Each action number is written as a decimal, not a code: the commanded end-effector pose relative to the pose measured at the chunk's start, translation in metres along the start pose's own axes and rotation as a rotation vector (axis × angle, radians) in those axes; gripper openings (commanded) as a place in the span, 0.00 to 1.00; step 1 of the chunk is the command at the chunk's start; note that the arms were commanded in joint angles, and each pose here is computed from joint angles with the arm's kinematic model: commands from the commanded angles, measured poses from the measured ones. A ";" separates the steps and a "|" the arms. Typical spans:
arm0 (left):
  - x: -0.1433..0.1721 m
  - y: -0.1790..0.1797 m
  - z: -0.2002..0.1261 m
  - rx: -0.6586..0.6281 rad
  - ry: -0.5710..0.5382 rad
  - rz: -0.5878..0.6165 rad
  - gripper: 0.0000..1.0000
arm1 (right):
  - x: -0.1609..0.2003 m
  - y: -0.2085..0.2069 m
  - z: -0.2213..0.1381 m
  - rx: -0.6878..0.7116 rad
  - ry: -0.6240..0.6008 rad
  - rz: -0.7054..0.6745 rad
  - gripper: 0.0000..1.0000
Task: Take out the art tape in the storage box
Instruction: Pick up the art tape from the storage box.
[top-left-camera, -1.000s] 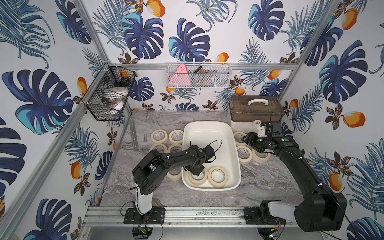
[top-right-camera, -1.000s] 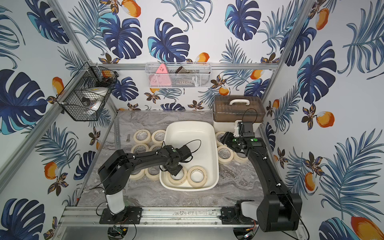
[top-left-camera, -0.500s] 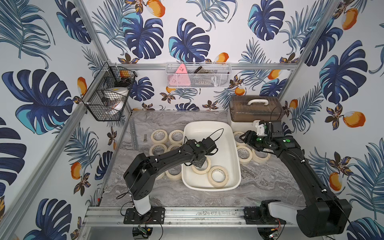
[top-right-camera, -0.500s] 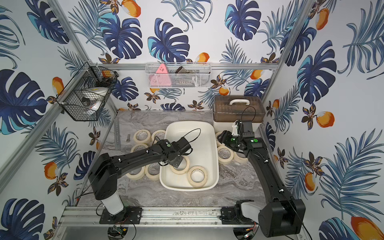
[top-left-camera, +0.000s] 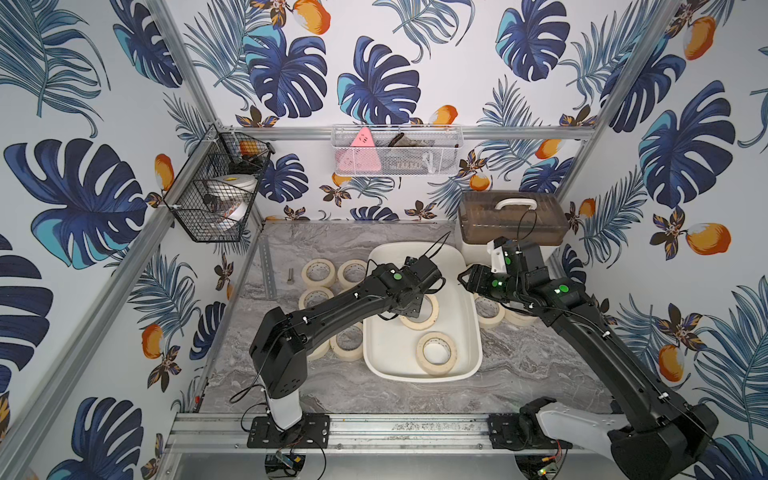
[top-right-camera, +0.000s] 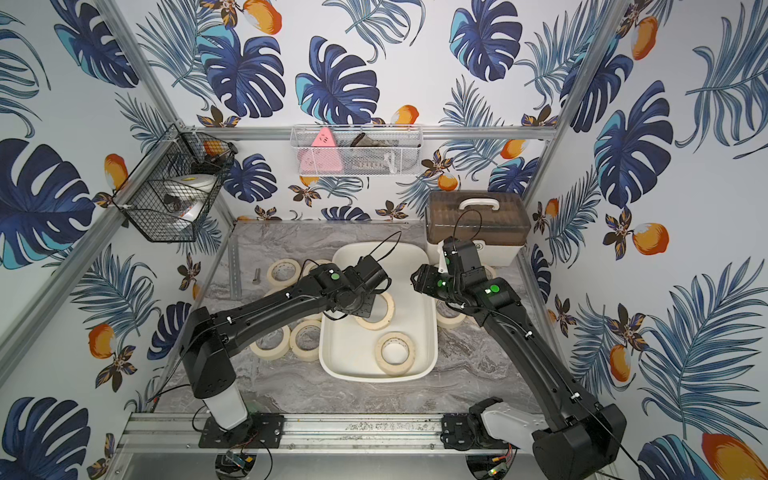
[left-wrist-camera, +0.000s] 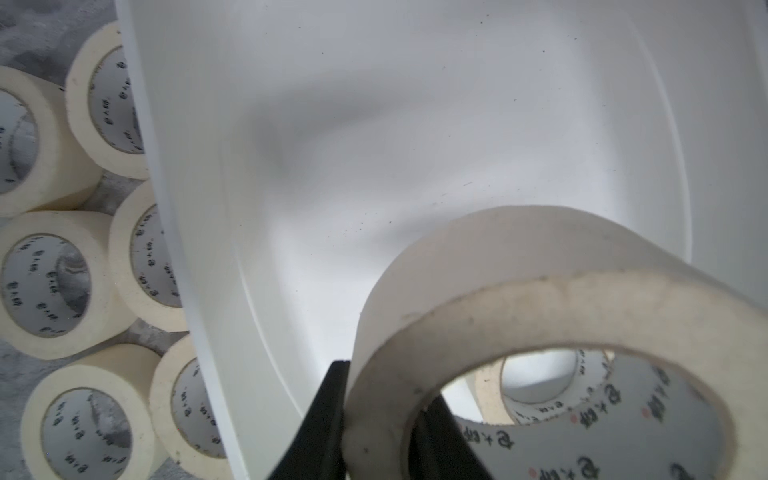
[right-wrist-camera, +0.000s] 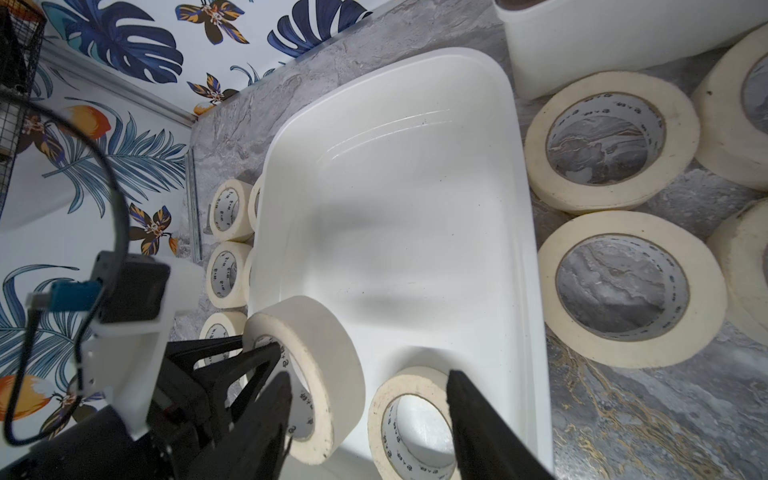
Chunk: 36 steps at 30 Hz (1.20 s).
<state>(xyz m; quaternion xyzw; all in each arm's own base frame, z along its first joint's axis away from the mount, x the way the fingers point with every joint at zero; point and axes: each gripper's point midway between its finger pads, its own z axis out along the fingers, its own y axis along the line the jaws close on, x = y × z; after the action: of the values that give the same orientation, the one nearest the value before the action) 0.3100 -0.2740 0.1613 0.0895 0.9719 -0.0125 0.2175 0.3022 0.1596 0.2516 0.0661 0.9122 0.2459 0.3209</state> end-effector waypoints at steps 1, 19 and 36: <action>-0.008 -0.025 0.001 0.097 0.020 -0.049 0.00 | 0.002 0.001 0.001 0.058 -0.037 -0.041 0.62; -0.028 -0.058 -0.001 0.198 0.042 -0.082 0.00 | 0.036 -0.010 0.041 0.283 -0.023 -0.272 0.54; -0.033 -0.061 -0.013 0.245 0.004 -0.070 0.14 | 0.026 -0.005 0.049 0.305 -0.042 -0.286 0.01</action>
<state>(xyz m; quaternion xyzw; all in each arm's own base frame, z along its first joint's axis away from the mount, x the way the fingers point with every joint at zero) 0.3238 -0.3284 0.1684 0.0789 0.9742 -0.1016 0.1854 0.2993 0.1786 0.1838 -0.0455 0.9429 0.0413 0.3273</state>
